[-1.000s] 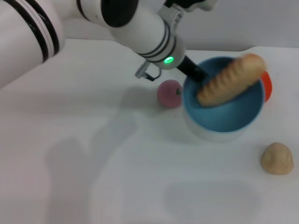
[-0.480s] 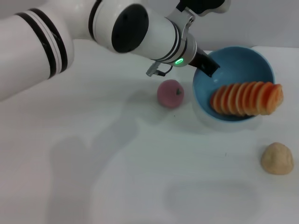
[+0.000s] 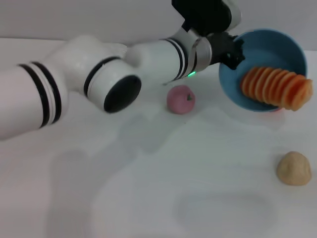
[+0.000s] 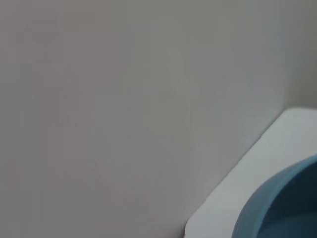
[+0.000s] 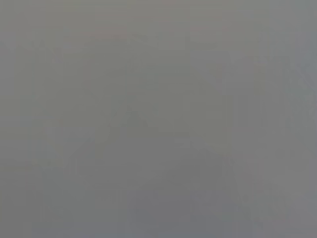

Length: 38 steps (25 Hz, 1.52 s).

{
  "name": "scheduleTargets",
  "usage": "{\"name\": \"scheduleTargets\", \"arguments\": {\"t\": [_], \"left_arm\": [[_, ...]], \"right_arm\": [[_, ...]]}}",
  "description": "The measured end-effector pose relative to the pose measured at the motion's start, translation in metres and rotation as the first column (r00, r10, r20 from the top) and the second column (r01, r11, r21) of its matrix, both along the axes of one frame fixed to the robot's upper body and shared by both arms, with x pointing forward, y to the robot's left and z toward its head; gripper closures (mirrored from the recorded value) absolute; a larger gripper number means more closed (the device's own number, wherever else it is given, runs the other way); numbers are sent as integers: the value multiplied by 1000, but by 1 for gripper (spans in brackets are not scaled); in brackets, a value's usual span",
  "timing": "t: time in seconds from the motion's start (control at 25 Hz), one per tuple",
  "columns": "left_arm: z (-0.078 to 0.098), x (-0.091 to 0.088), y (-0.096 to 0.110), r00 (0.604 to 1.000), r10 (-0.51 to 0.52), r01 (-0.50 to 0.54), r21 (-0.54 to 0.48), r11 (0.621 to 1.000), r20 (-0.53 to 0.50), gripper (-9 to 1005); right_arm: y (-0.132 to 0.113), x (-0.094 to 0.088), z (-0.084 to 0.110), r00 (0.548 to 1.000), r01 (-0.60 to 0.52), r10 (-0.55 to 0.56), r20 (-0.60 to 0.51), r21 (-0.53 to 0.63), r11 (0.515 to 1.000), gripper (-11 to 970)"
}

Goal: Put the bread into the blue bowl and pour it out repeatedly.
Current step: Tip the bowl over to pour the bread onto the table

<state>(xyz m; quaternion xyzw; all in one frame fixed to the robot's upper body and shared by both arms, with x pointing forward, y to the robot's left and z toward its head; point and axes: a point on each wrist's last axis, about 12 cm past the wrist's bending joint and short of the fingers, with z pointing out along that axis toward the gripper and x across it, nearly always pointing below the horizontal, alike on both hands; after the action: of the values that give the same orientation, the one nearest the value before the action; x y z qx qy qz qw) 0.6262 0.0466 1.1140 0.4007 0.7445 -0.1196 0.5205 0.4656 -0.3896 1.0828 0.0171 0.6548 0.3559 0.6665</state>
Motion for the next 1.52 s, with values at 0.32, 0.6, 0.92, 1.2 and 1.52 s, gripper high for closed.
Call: {"name": "scheduleTargets", "arguments": {"t": [0.32, 0.6, 0.92, 1.2, 1.52], "left_arm": [[-14, -9, 12, 995, -7, 15, -84, 996, 97, 998], [-24, -17, 27, 987, 8, 18, -163, 986, 158, 998], [-28, -19, 35, 986, 24, 7, -189, 982, 163, 997], [-29, -16, 39, 986, 43, -12, -189, 982, 160, 998], [-21, 0, 44, 987, 128, -107, -195, 975, 98, 997]], "right_arm": [[-2, -3, -3, 1000, 12, -12, -9, 4, 1000, 419], [-1, -3, -3, 1000, 10, -9, -8, 6, 1000, 418], [3, -2, -6, 1000, -1, 2, -13, 27, 1000, 418], [9, 3, -6, 999, -29, 30, -17, 25, 999, 419], [24, 16, -5, 991, -131, 130, -44, -23, 991, 419]]}}
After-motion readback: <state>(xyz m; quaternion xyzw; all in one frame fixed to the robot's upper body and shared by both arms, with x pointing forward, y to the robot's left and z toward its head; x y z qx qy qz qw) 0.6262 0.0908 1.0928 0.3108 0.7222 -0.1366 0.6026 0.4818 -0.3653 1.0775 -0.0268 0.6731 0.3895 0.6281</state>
